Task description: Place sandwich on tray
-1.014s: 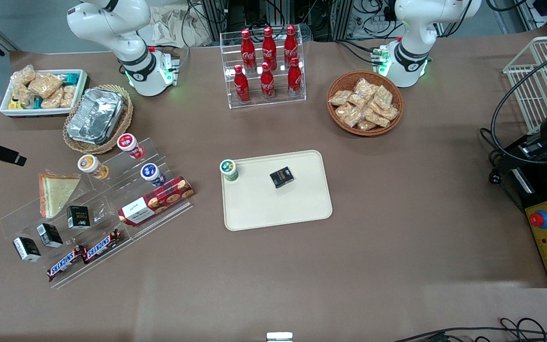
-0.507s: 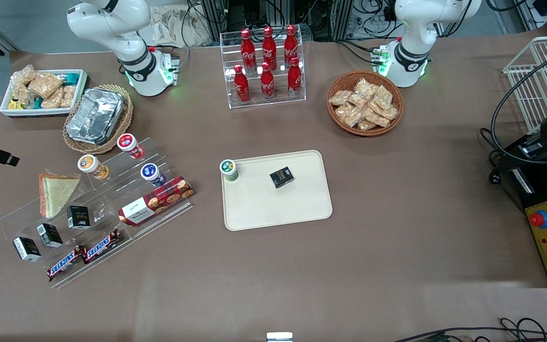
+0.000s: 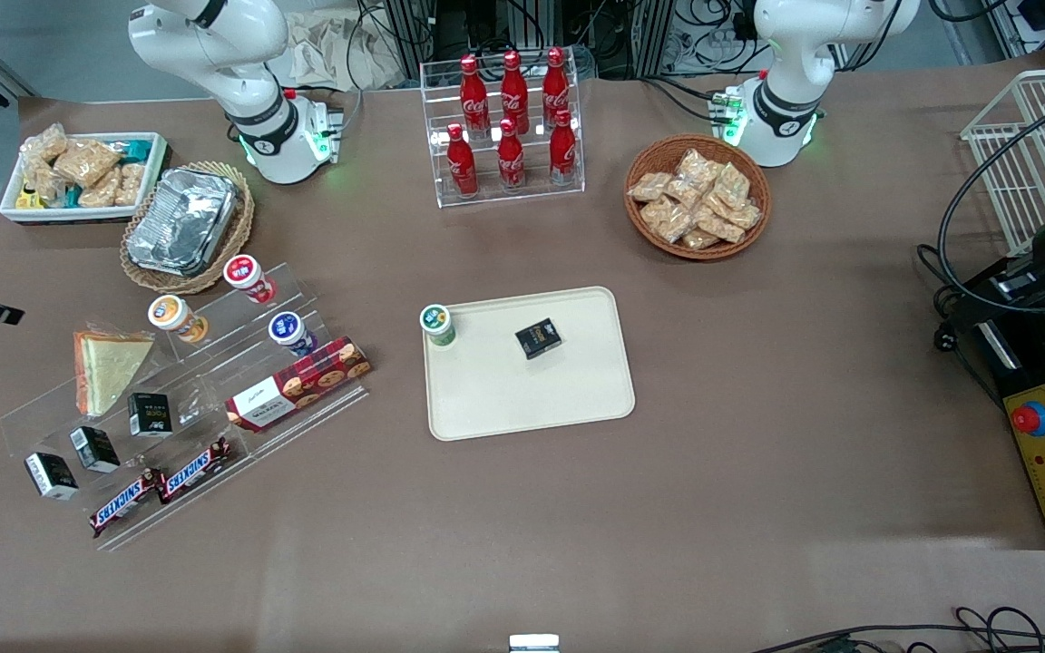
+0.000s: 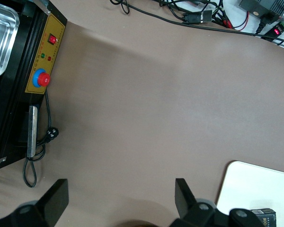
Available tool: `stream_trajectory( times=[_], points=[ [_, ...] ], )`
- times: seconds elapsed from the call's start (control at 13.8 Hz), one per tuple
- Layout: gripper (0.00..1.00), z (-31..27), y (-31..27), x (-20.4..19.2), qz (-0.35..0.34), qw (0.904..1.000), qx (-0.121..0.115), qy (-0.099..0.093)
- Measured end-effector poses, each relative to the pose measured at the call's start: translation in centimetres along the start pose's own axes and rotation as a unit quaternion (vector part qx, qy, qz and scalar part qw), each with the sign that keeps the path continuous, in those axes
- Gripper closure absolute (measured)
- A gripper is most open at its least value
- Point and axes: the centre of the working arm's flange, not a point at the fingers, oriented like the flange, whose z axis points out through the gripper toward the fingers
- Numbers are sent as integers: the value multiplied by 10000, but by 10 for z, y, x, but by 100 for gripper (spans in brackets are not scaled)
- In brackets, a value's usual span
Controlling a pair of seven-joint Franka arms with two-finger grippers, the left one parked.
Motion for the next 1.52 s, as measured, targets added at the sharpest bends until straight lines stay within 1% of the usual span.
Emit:
stream_trajectory(
  times=[0.29,0.58,0.8,1.01,1.23,1.45,1.52],
  points=[
    [0,35,-3,7,-78,9998,9,175],
    [1,70,-10,4,-333,9990,36,280],
    [1,83,-32,0,-538,9975,41,459],
    [1,93,-40,-3,-615,9962,65,616],
    [1,111,-38,-5,-601,9958,69,689],
    [1,130,-36,-8,-589,9961,56,654],
    [4,132,-36,-8,-588,9961,53,652]
  ],
)
